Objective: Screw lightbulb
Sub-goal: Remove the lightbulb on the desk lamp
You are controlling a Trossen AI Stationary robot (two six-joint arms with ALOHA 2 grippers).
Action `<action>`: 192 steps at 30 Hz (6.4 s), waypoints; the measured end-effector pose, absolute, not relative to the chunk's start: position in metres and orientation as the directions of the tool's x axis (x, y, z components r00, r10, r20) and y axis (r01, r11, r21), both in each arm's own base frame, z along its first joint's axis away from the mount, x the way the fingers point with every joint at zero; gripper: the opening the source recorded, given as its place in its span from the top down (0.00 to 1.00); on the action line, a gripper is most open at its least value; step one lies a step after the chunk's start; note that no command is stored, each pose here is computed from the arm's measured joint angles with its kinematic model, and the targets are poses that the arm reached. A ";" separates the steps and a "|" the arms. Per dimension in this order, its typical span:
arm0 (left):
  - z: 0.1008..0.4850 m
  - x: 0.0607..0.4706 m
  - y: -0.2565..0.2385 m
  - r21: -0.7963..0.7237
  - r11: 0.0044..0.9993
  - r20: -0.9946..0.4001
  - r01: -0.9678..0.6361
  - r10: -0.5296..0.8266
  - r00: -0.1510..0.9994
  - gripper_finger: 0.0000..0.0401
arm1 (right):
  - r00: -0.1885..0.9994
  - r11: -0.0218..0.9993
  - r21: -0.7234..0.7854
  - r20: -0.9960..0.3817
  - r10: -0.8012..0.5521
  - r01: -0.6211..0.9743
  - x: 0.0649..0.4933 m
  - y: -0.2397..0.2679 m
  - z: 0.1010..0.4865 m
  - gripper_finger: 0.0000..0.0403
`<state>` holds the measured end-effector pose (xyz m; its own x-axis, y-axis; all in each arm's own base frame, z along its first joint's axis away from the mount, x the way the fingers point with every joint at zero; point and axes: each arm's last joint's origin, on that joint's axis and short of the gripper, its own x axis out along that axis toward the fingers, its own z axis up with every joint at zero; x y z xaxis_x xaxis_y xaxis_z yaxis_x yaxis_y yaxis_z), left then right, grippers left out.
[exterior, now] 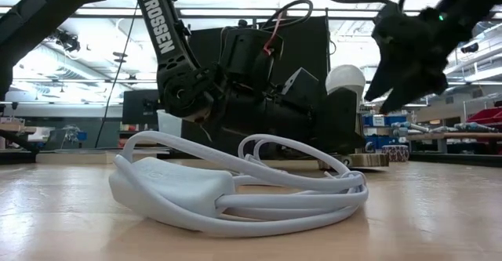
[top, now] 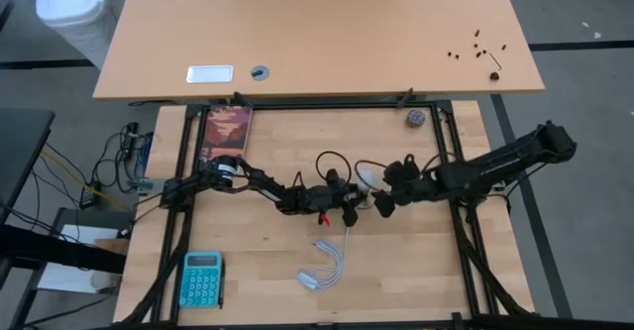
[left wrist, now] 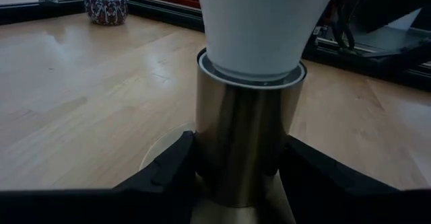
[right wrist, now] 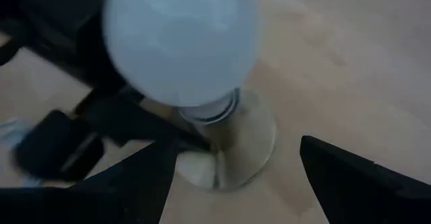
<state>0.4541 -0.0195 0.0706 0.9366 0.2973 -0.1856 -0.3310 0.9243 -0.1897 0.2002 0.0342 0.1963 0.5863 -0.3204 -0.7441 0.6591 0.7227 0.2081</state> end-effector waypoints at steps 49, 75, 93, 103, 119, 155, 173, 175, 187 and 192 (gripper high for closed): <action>0.069 0.454 -0.020 -0.185 0.923 -0.203 -0.339 0.301 0.932 0.53 | 0.484 0.712 -0.077 -0.682 -0.548 0.698 0.167 -0.007 0.174 0.24; 0.071 0.455 -0.021 -0.240 0.911 -0.188 -0.334 0.294 0.937 0.53 | 0.755 0.908 0.181 -0.628 -0.190 0.378 0.210 0.002 0.172 0.24; 0.069 0.455 -0.023 -0.251 0.909 -0.213 -0.332 0.283 0.935 0.53 | 0.667 0.880 0.177 -0.721 -0.189 0.440 0.150 -0.009 0.204 0.24; 0.069 0.455 -0.023 -0.255 0.907 -0.209 -0.336 0.287 0.935 0.53 | 0.723 0.939 0.185 -0.685 -0.089 0.291 0.185 -0.003 0.194 0.24; 0.068 0.455 -0.023 -0.274 0.895 -0.225 -0.351 0.295 0.929 0.53 | 0.733 0.919 0.136 -0.651 -0.198 0.370 0.205 -0.011 0.183 0.24; 0.068 0.454 -0.026 -0.300 0.885 -0.222 -0.355 0.297 0.929 0.53 | 0.767 0.914 0.264 -0.637 -0.075 0.309 0.215 -0.001 0.181 0.24; 0.067 0.454 -0.026 -0.323 0.874 -0.224 -0.363 0.302 0.927 0.53 | 0.577 0.829 -0.013 -0.712 -0.400 0.559 0.170 -0.008 0.190 0.24; 0.067 0.454 -0.026 -0.322 0.874 -0.224 -0.363 0.302 0.927 0.53 | 0.588 0.825 0.004 -0.703 -0.400 0.565 0.165 -0.008 0.195 0.24; 0.068 0.454 -0.026 -0.322 0.874 -0.221 -0.365 0.306 0.926 0.53 | 0.763 0.926 0.210 -0.637 -0.113 0.313 0.192 0.002 0.198 0.24; 0.068 0.454 -0.026 -0.324 0.872 -0.218 -0.366 0.307 0.926 0.53 | 0.752 0.926 0.198 -0.647 -0.124 0.323 0.204 0.002 0.188 0.24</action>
<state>0.4543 -0.0258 0.0681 0.9263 0.3073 -0.2182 -0.3658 0.8724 -0.3241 0.2041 0.0023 0.1882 0.7519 -0.1239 -0.6475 0.3228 0.9255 0.1979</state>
